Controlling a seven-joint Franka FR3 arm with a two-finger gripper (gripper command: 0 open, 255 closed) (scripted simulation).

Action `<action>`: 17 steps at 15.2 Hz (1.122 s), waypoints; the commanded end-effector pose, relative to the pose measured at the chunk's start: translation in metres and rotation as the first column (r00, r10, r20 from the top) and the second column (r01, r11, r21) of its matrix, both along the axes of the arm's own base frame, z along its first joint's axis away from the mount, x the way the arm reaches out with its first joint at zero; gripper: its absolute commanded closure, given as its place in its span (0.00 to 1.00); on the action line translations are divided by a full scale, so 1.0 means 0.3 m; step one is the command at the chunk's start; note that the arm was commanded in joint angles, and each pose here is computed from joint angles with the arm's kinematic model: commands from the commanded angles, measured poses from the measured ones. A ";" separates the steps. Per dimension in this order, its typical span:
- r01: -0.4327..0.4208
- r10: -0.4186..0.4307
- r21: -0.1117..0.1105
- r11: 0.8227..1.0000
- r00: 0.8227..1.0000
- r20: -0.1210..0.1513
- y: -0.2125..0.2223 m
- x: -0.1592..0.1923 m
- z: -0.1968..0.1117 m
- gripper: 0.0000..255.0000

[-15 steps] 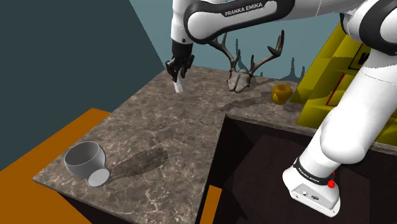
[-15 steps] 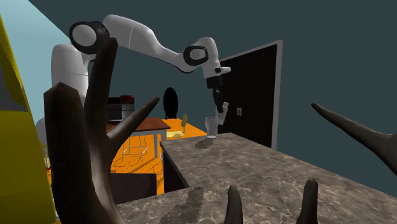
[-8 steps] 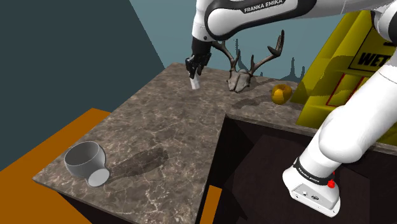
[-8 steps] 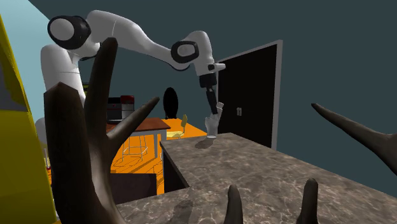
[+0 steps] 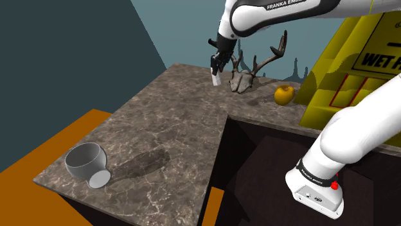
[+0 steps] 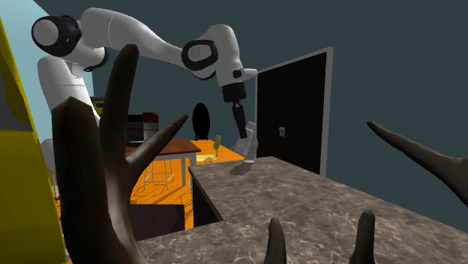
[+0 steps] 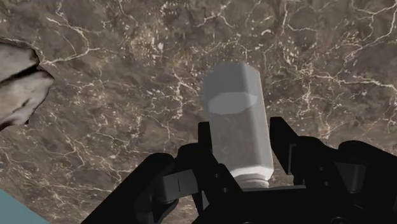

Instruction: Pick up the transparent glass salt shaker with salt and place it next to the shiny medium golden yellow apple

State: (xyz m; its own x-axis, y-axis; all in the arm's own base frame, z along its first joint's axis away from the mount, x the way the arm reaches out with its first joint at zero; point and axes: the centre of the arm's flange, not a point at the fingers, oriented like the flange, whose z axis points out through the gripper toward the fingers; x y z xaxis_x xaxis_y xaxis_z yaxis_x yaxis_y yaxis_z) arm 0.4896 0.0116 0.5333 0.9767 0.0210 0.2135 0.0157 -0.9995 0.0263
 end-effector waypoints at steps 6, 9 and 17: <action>-0.002 0.002 0.000 1.000 1.000 0.000 -0.286 -0.132 -0.003 1.00; -0.002 0.002 0.000 1.000 1.000 0.000 -0.406 -0.187 -0.003 1.00; -0.002 0.002 0.000 1.000 1.000 0.000 -0.727 -0.332 -0.003 1.00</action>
